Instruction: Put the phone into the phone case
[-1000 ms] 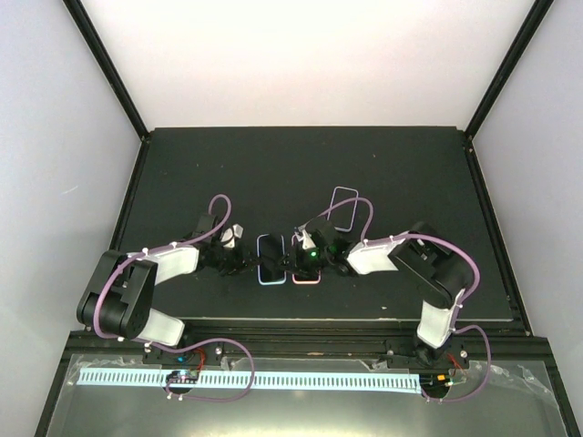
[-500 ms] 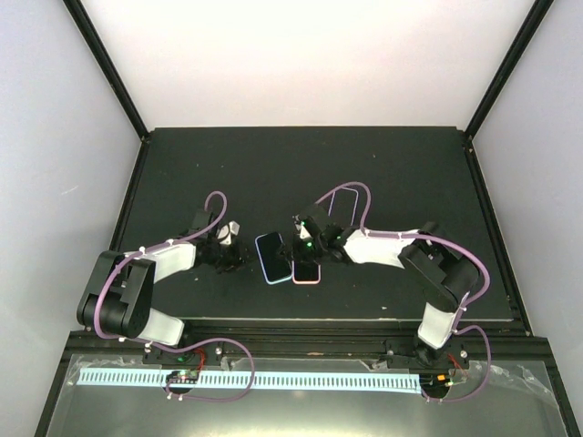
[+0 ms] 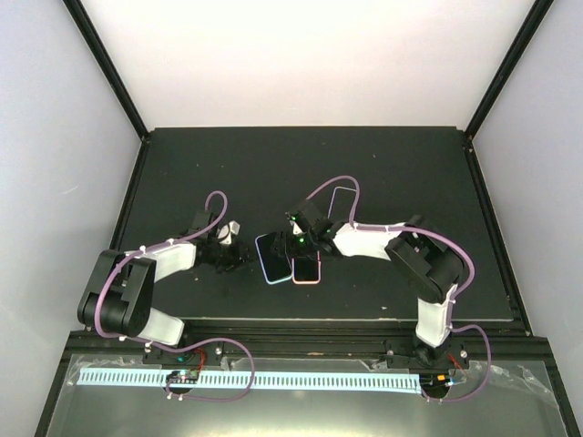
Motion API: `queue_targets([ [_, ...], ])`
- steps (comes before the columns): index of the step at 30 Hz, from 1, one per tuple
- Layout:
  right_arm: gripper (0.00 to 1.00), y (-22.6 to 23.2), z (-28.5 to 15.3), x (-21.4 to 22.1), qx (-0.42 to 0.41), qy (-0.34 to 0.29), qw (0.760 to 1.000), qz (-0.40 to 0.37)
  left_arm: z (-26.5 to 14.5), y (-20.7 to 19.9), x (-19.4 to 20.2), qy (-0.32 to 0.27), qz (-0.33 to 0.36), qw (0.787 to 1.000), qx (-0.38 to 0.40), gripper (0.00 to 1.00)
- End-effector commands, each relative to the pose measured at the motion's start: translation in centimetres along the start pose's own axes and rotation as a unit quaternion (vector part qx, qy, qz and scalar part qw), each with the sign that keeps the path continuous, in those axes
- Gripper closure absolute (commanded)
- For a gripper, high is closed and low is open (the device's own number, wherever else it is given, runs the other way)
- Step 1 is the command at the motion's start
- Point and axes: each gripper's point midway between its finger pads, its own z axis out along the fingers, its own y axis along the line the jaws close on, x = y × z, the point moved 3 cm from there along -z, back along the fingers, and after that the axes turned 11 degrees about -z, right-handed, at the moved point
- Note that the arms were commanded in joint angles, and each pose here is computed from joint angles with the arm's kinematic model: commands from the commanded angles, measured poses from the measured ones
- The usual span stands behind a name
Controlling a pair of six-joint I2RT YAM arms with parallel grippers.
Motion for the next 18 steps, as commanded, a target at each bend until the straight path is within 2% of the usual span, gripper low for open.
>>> queue_targets([
  [1, 0.36, -0.7, 1.3, 0.7, 0.001, 0.017, 1.0, 0.005, 0.3, -0.4, -0.6, 0.0, 0.012, 1.0, 0.013, 0.65],
  [18, 0.36, 3.4, 1.6, 0.2, -0.153, 0.018, 0.988, 0.033, 1.0, 0.8, -0.1, 0.005, 0.013, 1.0, 0.004, 0.81],
])
